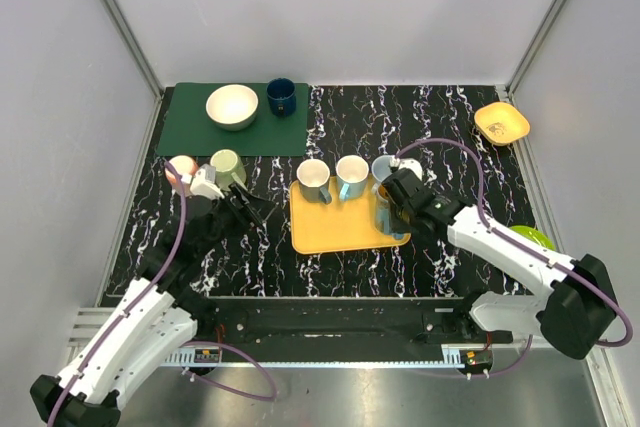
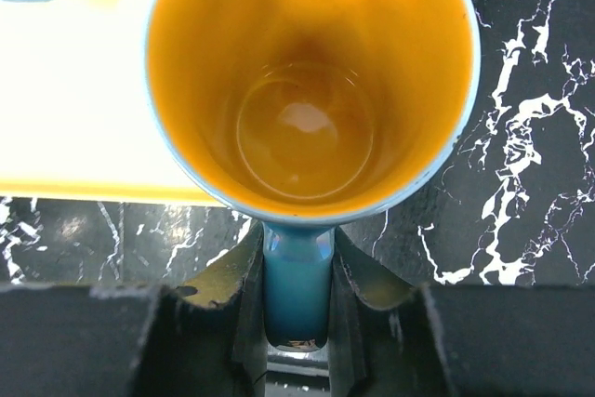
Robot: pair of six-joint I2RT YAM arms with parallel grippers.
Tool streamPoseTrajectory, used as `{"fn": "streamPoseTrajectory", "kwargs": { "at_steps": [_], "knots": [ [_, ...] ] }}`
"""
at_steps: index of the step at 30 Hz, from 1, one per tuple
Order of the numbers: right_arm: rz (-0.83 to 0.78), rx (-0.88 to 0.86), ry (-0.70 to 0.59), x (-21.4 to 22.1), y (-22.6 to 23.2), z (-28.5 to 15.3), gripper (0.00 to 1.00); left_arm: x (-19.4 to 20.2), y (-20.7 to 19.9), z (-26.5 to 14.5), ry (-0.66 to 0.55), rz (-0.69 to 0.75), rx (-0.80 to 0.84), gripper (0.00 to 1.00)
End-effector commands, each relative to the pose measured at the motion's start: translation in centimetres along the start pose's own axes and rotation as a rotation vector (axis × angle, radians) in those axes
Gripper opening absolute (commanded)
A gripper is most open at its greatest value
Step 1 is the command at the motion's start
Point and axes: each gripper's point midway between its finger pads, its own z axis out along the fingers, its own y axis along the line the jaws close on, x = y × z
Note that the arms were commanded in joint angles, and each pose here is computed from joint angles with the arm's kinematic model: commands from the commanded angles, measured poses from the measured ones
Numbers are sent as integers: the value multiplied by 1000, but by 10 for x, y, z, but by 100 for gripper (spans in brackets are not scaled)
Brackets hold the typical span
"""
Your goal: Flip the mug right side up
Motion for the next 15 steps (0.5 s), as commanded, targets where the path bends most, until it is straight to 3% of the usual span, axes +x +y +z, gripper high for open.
{"fn": "streamPoseTrajectory", "kwargs": {
  "at_steps": [1, 15],
  "knots": [
    [88, 26, -182, -33, 1, 12, 0, -5, 3, -1, -33, 5, -5, 73],
    [156, -59, -80, 12, 14, 42, 0, 0, 14, 6, -32, -16, -39, 72]
  ]
}}
